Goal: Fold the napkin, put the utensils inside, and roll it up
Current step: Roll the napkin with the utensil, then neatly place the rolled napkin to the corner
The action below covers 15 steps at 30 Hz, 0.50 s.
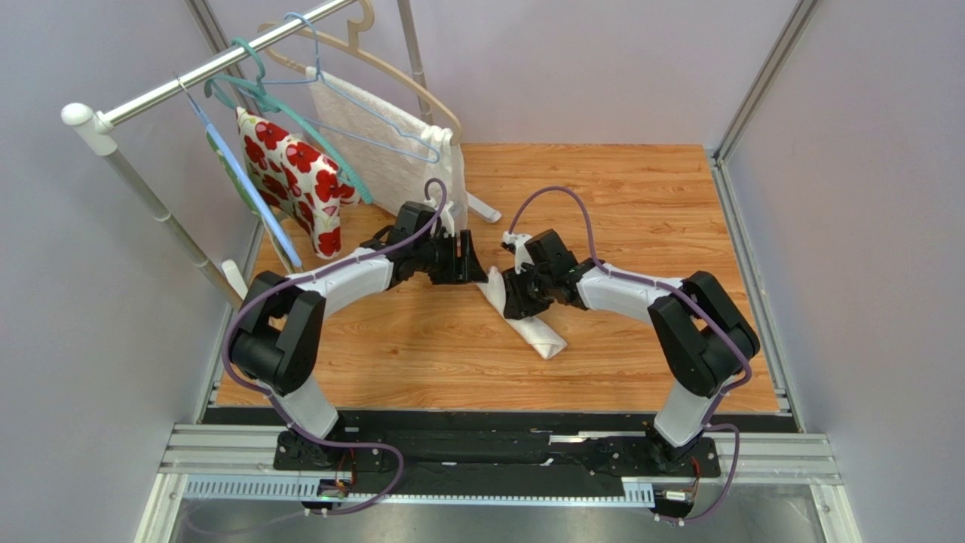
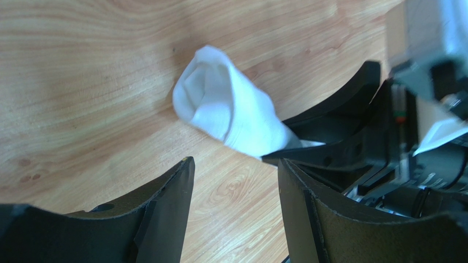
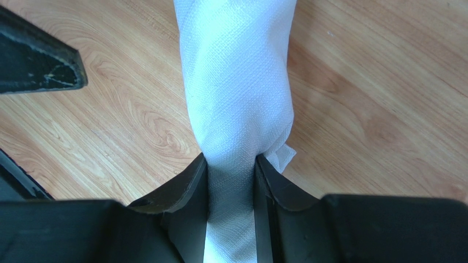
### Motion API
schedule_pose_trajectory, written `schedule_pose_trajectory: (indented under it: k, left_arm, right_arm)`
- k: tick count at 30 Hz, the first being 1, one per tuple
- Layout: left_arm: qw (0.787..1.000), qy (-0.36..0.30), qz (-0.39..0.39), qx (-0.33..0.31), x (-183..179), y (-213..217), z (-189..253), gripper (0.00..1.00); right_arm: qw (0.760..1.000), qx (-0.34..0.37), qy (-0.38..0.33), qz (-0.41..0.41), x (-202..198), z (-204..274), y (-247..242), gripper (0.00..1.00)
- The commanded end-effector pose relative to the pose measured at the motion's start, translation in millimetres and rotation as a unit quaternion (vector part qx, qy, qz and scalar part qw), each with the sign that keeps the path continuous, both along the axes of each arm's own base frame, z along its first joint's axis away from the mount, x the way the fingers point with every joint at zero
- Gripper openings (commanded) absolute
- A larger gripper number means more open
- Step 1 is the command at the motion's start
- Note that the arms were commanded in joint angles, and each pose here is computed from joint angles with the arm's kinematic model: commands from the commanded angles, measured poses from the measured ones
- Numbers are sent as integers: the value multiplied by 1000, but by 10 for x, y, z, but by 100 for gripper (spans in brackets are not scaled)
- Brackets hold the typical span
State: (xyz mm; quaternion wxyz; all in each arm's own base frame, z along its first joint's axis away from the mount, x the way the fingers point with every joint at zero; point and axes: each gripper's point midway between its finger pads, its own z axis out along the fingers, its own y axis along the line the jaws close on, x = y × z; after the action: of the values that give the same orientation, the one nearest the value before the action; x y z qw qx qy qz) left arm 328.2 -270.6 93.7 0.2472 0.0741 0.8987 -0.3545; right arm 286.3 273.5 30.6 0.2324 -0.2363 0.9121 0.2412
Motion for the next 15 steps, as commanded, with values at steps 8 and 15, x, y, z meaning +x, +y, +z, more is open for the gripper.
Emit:
schedule_pose_trajectory:
  k: [8, 15]
  left_arm:
    - [1000, -11, -7, -15, -44, -19, 0, 66]
    - [999, -29, -18, -25, -138, 6, 80, 66]
  right_arm:
    - [970, -158, 38, -180, 94, -436, -833, 32]
    - [942, -154, 46, -295, 371, -382, -1254, 32]
